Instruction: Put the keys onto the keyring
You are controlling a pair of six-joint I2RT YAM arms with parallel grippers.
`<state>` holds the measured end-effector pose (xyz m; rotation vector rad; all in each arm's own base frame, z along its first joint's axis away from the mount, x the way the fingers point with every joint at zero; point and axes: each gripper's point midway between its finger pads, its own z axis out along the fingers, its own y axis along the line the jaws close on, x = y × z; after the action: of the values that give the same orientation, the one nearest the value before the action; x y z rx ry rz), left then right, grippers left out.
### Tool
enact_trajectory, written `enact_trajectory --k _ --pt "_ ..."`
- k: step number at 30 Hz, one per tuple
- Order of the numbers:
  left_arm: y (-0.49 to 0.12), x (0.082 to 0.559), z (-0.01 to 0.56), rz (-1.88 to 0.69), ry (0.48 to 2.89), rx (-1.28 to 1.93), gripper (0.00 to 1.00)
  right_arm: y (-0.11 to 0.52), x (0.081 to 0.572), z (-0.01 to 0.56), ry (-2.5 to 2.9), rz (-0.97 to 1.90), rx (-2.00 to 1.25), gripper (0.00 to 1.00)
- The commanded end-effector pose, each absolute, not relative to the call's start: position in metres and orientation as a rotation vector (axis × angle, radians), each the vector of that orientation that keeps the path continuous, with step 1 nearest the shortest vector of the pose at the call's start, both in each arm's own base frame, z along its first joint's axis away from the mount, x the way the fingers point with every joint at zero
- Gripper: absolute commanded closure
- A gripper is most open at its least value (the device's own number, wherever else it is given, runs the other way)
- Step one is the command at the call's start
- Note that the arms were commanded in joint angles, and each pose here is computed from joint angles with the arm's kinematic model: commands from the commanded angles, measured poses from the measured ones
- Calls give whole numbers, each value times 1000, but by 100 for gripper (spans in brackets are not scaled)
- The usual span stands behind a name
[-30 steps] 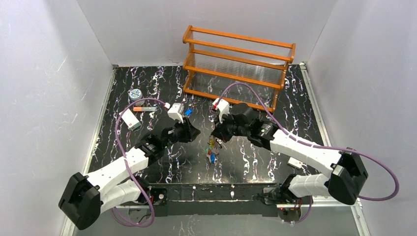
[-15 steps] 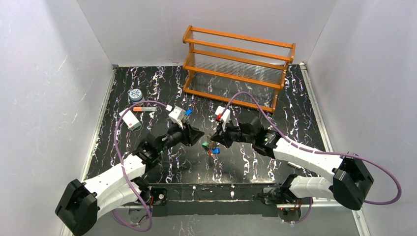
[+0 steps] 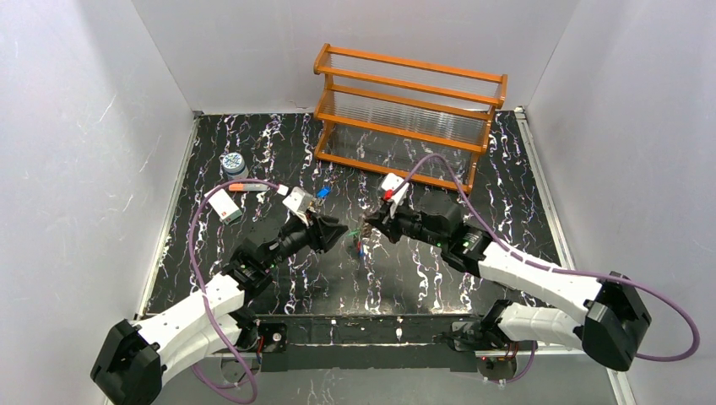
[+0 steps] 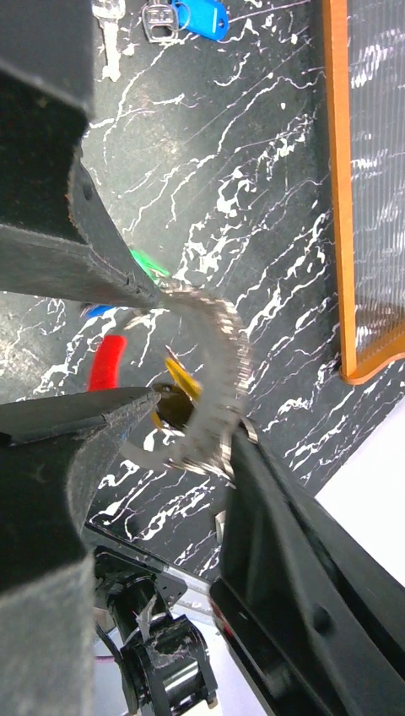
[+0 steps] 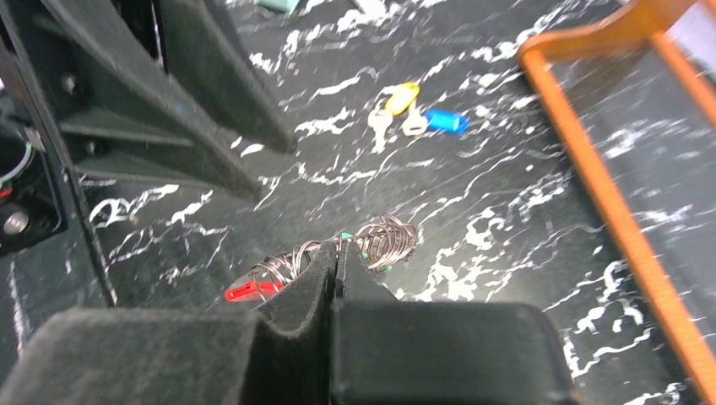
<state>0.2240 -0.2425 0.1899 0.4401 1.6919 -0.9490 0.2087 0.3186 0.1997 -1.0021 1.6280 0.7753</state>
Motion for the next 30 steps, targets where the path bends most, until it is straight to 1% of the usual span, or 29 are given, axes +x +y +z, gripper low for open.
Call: enact_trajectory --k 1,9,12,14,18,21,25,30 --pt "-238 224 194 -928 1657 441 61 315 230 263 1410 707 -864 99" --pt "-237 223 193 -934 1656 436 60 328 254 269 1388 593 -904 99" --pt "-237 221 193 -939 1653 428 59 329 266 252 1415 522 -919 99" --pt "-235 221 192 -939 1652 423 59 332 267 230 1449 503 -978 99" --pt "-233 220 190 -936 1648 413 59 344 248 178 1519 586 -1154 99" --pt "-232 219 189 -937 1646 413 58 351 223 151 1560 715 -1247 99" --pt "-232 219 187 -936 1641 413 58 347 197 130 1604 839 -1286 99" --pt "-234 216 182 -960 1625 419 58 335 178 115 1624 902 -1264 99"
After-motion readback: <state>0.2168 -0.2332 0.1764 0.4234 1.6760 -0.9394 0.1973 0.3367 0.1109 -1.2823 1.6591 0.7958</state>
